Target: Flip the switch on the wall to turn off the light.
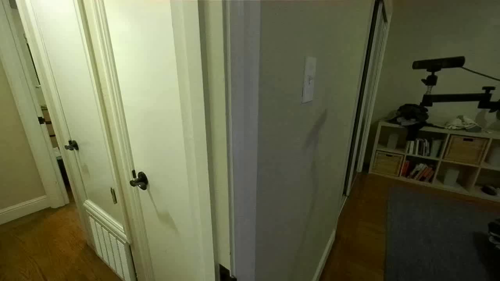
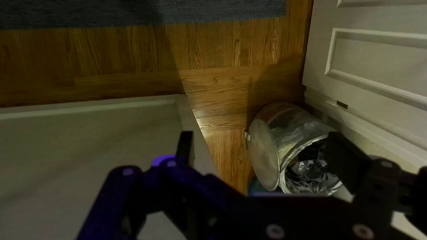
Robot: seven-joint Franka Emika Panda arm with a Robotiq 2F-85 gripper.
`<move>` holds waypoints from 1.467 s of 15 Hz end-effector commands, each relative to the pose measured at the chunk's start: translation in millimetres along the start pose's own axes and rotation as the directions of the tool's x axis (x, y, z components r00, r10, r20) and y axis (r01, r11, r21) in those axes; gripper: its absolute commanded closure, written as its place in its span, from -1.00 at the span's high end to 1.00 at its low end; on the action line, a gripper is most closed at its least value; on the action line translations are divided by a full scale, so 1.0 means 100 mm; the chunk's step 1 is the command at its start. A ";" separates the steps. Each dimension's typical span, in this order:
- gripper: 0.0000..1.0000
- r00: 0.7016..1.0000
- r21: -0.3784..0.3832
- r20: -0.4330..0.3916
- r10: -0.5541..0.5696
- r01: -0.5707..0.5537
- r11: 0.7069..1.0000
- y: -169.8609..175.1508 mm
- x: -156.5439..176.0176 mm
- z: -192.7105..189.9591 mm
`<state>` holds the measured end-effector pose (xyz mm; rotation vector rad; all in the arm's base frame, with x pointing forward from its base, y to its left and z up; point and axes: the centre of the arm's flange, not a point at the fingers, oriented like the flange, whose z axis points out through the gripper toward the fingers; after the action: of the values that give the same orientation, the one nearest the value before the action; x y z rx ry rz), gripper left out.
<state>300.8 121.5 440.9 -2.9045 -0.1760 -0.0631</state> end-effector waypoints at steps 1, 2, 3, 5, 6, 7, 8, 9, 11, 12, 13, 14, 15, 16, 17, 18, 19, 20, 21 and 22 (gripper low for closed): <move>1.00 1.000 0.000 0.000 0.000 0.000 1.000 0.00 0.00 0.00; 1.00 1.000 0.000 0.000 0.000 0.000 1.000 0.00 0.00 0.00; 1.00 1.000 0.000 0.000 0.000 0.000 1.000 0.00 0.00 0.00; 1.00 1.000 0.000 0.000 0.000 0.000 1.000 0.00 0.00 0.00; 1.00 1.000 0.000 0.000 -0.002 0.002 1.000 0.00 0.01 0.01; 1.00 1.000 -0.001 -0.002 -0.005 0.005 1.000 0.00 0.01 0.02; 1.00 1.000 -0.007 -0.003 -0.010 0.010 1.000 0.00 0.03 0.04; 1.00 1.000 -0.011 -0.002 -0.011 0.011 1.000 0.02 0.05 0.06; 1.00 1.000 -0.023 0.000 -0.003 0.003 1.000 0.07 0.11 0.11; 1.00 1.000 -0.027 -0.001 0.000 0.000 1.000 0.12 0.14 0.14; 1.00 1.000 -0.032 -0.004 0.003 -0.004 0.999 0.16 0.18 0.17; 1.00 1.000 -0.036 -0.009 0.010 -0.010 0.999 0.20 0.22 0.19; 1.00 1.000 -0.043 -0.018 0.008 -0.009 0.999 0.24 0.27 0.22; 1.00 0.999 -0.055 -0.031 0.007 -0.009 0.998 0.30 0.33 0.26; 1.00 0.999 -0.072 -0.047 0.010 -0.013 0.997 0.37 0.41 0.29; 1.00 0.998 -0.090 -0.060 0.009 -0.014 0.996 0.44 0.47 0.32; 1.00 0.997 -0.112 -0.074 0.006 -0.015 0.994 0.51 0.54 0.35; 1.00 0.996 -0.135 -0.091 0.007 -0.019 0.991 0.60 0.62 0.37; 1.00 0.994 -0.158 -0.106 0.009 -0.026 0.987 0.69 0.70 0.38; 1.00 0.993 -0.178 -0.120 0.009 -0.030 0.984 0.77 0.76 0.39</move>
<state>357.3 83.3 399.6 -3.0254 -0.1333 -0.2022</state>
